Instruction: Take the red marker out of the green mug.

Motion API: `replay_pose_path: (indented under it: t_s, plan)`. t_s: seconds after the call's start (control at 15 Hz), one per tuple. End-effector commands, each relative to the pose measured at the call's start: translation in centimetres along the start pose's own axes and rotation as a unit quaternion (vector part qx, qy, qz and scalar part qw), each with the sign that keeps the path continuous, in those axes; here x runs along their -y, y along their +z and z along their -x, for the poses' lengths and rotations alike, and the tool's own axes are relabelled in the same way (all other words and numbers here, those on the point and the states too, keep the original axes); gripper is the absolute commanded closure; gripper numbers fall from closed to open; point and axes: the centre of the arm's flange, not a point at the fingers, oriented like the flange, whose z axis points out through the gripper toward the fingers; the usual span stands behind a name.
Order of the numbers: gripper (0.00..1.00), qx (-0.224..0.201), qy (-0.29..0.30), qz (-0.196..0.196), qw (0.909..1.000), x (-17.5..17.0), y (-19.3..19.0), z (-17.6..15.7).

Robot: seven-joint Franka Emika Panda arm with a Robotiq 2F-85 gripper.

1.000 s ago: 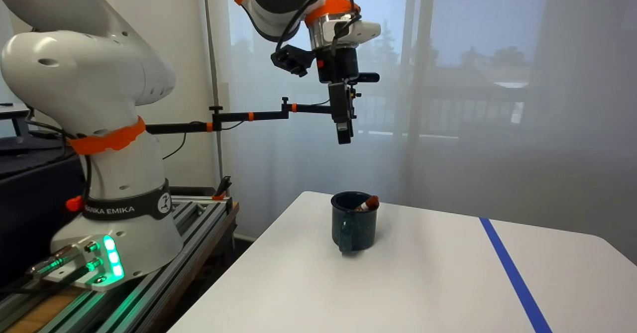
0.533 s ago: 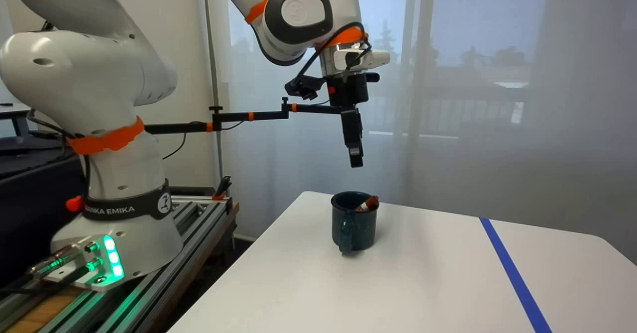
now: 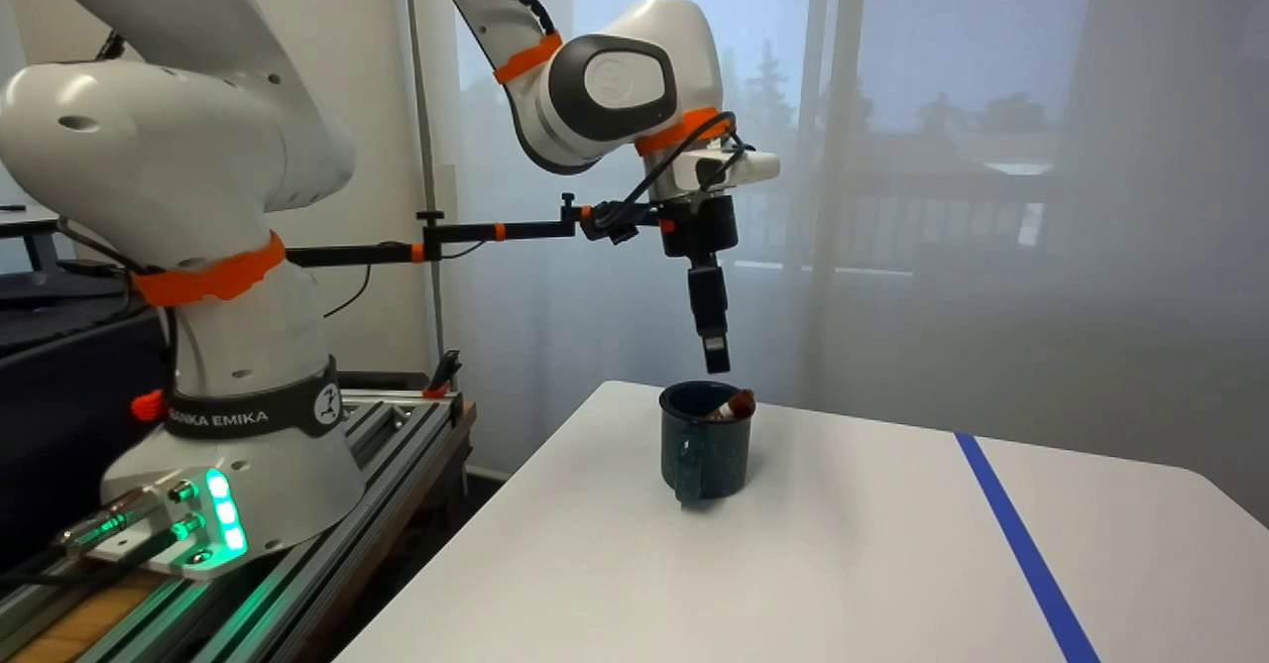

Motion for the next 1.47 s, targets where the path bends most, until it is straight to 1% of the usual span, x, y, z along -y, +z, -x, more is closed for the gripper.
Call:
replay_pose_path:
  t_s: [0.0, 0.07, 0.13, 0.2, 0.27, 0.33, 0.4, 0.53, 0.6, 0.67, 0.73, 0.8, 0.87, 0.93, 1.07, 1.4]
  plan:
    - [0.06, -0.008, 0.0, 0.007, 0.9999, 1.6, 1.4, 0.3]
    - [0.15, -0.008, 0.0, 0.009, 0.9999, 1.8, 1.6, 0.4]
    - [0.32, -0.01, 0.002, 0.013, 0.9999, 1.8, 1.7, 0.3]
    - [0.39, -0.01, 0.002, 0.015, 0.9998, 1.9, 1.8, 0.3]
    - [0.5, -0.011, 0.004, 0.018, 0.9998, 1.9, 1.9, 0.2]
    - [0.58, -0.012, 0.005, 0.02, 0.9997, 1.8, 1.9, 0.2]
    - [0.64, -0.012, 0.005, 0.021, 0.9997, 1.8, 2.0, 0.1]
    - [0.79, -0.013, 0.007, 0.024, 0.9996, 1.7, 2.2, 0.2]
    - [0.76, -0.012, 0.006, 0.025, 0.9996, 1.7, 2.4, 0.2]
    - [0.76, -0.012, 0.006, 0.025, 0.9996, 1.7, 2.6, 0.2]
    - [0.82, -0.011, 0.005, 0.026, 0.9996, 1.7, 2.9, 0.4]
    - [0.74, -0.009, 0.004, 0.027, 0.9996, 1.8, 3.1, 0.4]
    - [0.71, -0.008, 0.004, 0.028, 0.9996, 1.9, 3.4, 0.6]
    - [0.63, -0.008, 0.001, 0.029, 0.9995, 2.0, 3.7, 0.7]
    - [0.55, -0.008, -0.001, 0.03, 0.9995, 2.2, 4.2, 0.8]
    - [0.59, -0.005, -0.006, 0.031, 0.9995, 2.7, 5.5, 0.7]
